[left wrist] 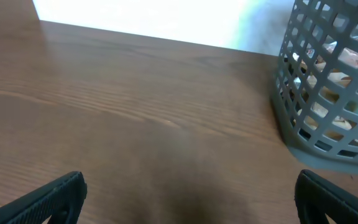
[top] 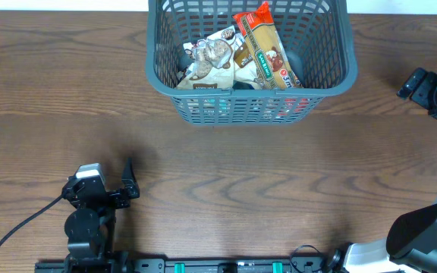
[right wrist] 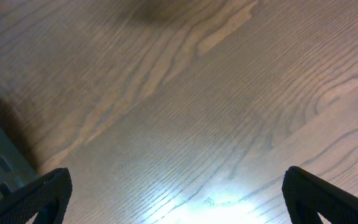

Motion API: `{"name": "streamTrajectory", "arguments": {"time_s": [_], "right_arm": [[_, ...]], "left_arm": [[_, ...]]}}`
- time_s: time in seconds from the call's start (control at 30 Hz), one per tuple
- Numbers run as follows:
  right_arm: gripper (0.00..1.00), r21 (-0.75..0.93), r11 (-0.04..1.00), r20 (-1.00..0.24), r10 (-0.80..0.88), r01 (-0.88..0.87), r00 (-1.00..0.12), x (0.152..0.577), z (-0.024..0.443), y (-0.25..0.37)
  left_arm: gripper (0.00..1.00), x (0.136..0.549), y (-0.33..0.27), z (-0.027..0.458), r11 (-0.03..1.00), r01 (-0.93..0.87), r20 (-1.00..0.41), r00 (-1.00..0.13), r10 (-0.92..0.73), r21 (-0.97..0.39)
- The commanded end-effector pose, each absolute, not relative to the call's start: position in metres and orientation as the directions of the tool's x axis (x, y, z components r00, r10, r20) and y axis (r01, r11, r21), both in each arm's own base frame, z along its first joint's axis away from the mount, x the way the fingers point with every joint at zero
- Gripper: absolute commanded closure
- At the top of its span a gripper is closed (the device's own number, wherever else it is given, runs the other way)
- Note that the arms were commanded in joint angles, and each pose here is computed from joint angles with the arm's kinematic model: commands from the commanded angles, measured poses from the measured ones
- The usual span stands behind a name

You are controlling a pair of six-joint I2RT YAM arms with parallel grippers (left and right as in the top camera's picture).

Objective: Pack container

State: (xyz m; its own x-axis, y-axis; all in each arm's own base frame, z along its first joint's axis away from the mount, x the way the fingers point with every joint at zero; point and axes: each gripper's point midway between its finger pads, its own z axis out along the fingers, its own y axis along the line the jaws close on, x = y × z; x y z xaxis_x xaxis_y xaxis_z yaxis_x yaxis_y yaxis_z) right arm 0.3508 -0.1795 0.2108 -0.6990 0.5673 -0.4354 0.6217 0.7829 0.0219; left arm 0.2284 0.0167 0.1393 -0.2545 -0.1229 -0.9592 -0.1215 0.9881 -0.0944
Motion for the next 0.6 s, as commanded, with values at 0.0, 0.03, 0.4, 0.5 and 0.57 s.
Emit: {"name": "streamTrajectory", "arguments": {"time_s": [0.0, 0.03, 0.4, 0.5, 0.57], "right_arm": [[0.01, 0.024, 0.775, -0.437, 0.576, 0.631, -0.691, 0.3496, 0.2120, -0.1799], [0.01, 0.024, 0.776, -0.437, 0.576, 0.631, -0.691, 0.3497, 0.2120, -0.1798], [0.01, 0.024, 0.775, -0.437, 0.576, 0.631, -0.691, 0.3496, 0.2120, -0.1799], [0.01, 0.024, 0.776, -0.437, 0.576, 0.631, -0.691, 0.3497, 0.2120, -0.1798], [0.01, 0.024, 0.775, -0.437, 0.576, 0.631, -0.691, 0.3496, 0.2120, -0.1799]], "left_arm": [[0.01, 0.2292, 0.0150, 0.1265, 0.990, -0.109, -0.954, -0.277, -0.114, -0.087], [0.01, 0.2293, 0.0150, 0.1239, 0.990, -0.110, -0.953, -0.282, -0.114, -0.086], [0.01, 0.2294, 0.0150, 0.1241, 0.991, -0.108, -0.953, -0.282, -0.110, -0.082], [0.01, 0.2294, 0.0150, 0.1240, 0.991, -0.108, -0.953, -0.282, -0.110, -0.082], [0.01, 0.2294, 0.0150, 0.1240, 0.991, -0.109, -0.953, -0.282, -0.111, -0.083]]}}
